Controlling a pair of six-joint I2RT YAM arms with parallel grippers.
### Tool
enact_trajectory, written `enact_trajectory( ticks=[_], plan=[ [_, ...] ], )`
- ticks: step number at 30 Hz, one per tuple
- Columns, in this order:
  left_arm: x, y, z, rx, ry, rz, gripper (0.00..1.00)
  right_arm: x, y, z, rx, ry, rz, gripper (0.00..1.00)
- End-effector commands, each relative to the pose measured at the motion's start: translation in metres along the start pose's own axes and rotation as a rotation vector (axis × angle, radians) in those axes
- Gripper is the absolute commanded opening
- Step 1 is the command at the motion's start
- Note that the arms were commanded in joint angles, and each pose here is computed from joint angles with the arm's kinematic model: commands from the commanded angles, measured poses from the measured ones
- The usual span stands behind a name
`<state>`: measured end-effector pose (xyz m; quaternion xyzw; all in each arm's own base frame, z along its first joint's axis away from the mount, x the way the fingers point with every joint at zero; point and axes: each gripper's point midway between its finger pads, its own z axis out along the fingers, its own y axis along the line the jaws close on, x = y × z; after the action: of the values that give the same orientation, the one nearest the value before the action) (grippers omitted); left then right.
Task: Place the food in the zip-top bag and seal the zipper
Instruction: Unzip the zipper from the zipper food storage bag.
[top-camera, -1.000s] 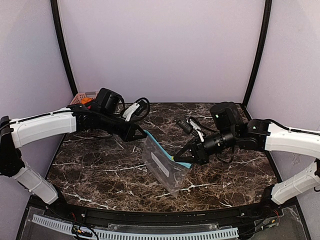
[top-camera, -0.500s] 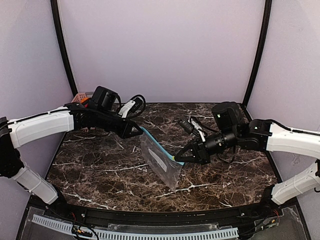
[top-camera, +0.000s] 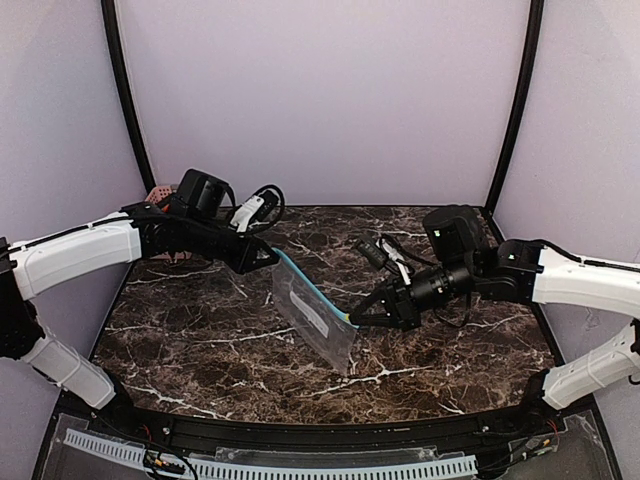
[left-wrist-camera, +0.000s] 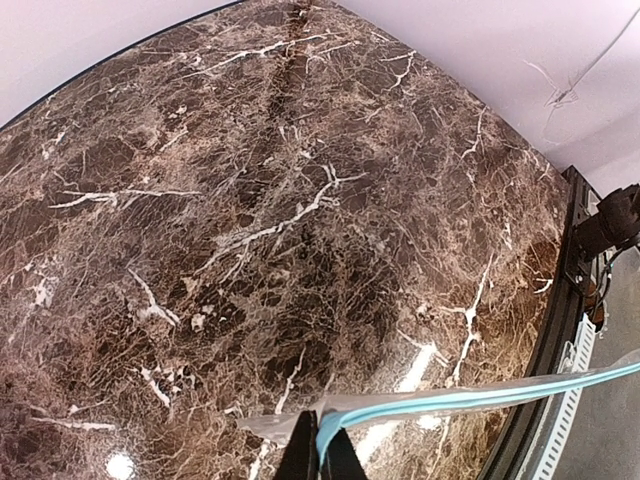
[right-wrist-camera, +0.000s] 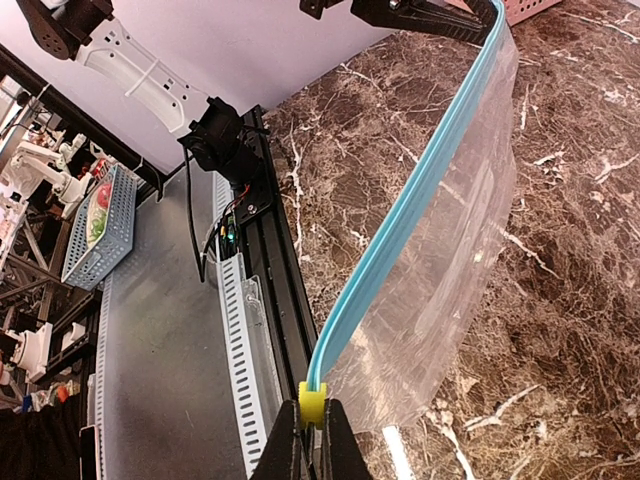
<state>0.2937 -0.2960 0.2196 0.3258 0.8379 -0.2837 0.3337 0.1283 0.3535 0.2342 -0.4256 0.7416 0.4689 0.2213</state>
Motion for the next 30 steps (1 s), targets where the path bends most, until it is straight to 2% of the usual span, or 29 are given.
enact_trajectory(
  ticks=[1,3,4,6,7,9,11,13,17,24,30],
  plan=[
    [-0.016,0.009,-0.019,-0.055,-0.044,0.024,0.01,0.007,0.012,-0.004,-0.040,0.012,0.005,0.00],
    [-0.016,0.006,-0.019,-0.035,-0.047,0.035,0.01,0.006,0.011,-0.005,-0.033,0.006,0.005,0.00],
    [-0.017,-0.002,-0.020,0.008,-0.055,0.050,0.01,0.004,0.012,-0.006,-0.029,0.001,0.003,0.05],
    [-0.016,-0.025,-0.021,0.139,-0.056,0.087,0.01,0.001,0.013,-0.009,-0.021,-0.013,-0.005,0.25],
    [-0.014,-0.046,-0.025,0.255,-0.054,0.111,0.01,-0.002,0.013,-0.011,-0.016,-0.023,-0.010,0.37],
    [-0.009,-0.070,-0.029,0.353,-0.052,0.168,0.01,-0.009,0.014,-0.016,0.002,-0.048,-0.019,0.55],
    [0.000,-0.083,-0.027,0.360,-0.034,0.234,0.01,-0.015,0.013,-0.022,0.032,-0.075,-0.027,0.67],
    [0.011,-0.091,-0.023,0.338,0.002,0.295,0.01,-0.021,0.006,-0.029,0.097,-0.103,-0.025,0.75],
    [0.023,-0.100,-0.017,0.303,0.031,0.373,0.01,-0.025,-0.022,-0.035,0.278,-0.099,0.012,0.77],
    [0.040,-0.101,-0.011,0.189,0.044,0.525,0.01,-0.032,-0.014,-0.034,0.246,-0.105,-0.032,0.80],
    [0.058,-0.113,-0.011,0.200,0.034,0.671,0.01,-0.038,-0.010,-0.029,0.218,-0.086,-0.065,0.81]
  ],
)
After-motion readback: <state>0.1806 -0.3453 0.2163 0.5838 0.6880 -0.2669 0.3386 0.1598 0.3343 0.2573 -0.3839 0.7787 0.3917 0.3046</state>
